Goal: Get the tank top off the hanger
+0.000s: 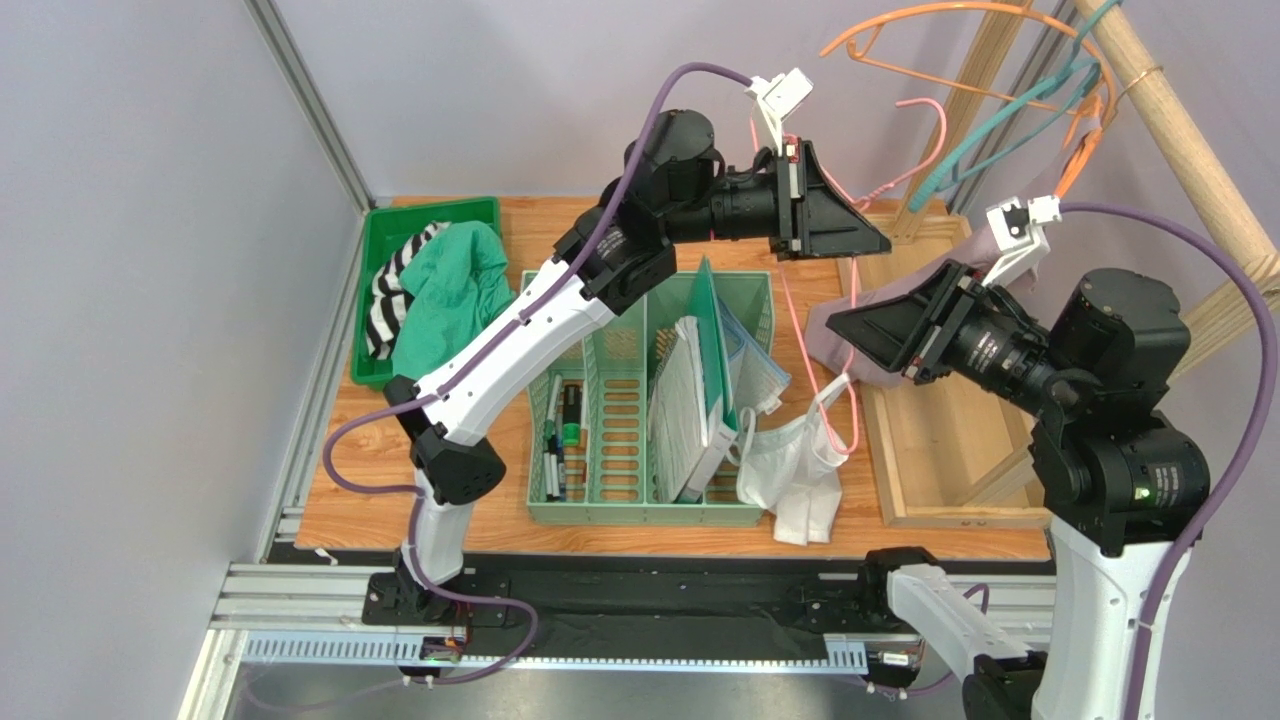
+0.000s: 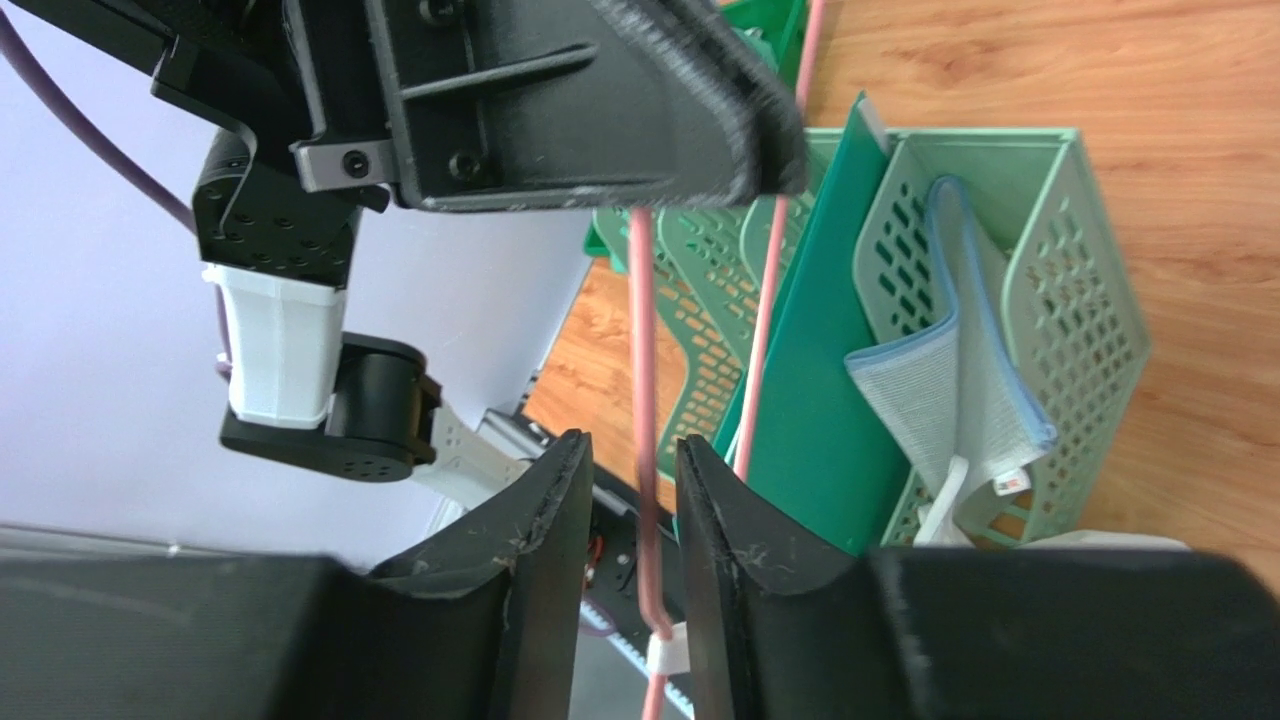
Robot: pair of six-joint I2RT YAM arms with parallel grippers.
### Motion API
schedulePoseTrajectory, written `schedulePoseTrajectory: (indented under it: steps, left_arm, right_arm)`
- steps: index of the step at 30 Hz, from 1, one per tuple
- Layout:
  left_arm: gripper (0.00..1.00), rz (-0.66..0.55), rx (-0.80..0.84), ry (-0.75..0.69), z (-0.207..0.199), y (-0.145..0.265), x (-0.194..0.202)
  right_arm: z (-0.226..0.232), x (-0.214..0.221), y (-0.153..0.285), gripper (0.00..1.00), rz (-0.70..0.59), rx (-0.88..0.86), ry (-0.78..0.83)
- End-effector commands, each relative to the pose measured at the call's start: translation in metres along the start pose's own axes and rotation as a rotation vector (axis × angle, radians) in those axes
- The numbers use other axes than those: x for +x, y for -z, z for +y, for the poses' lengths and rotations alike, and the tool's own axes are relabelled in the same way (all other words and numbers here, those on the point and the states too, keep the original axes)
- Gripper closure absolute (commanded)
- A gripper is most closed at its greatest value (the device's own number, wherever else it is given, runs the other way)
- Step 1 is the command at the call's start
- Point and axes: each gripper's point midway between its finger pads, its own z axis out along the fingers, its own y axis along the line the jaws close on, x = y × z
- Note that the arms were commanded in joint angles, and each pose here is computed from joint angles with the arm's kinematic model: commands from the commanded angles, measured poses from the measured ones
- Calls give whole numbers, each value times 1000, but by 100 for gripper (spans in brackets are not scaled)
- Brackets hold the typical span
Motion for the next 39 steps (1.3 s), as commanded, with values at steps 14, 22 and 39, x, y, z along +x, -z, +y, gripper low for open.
schedulePoseTrajectory:
  steps: [14, 22, 39]
  left_arm:
    - [100, 168, 397, -30, -76, 28, 15]
    - [100, 181, 431, -25, -83, 32, 18]
    - [23, -20, 156, -199, -84, 97, -36]
  right_arm:
    - [43, 16, 8, 72, 74, -249, -79]
    - [61, 13, 9, 77, 63, -394, -135]
    - [37, -17, -16, 100, -27, -240, -335]
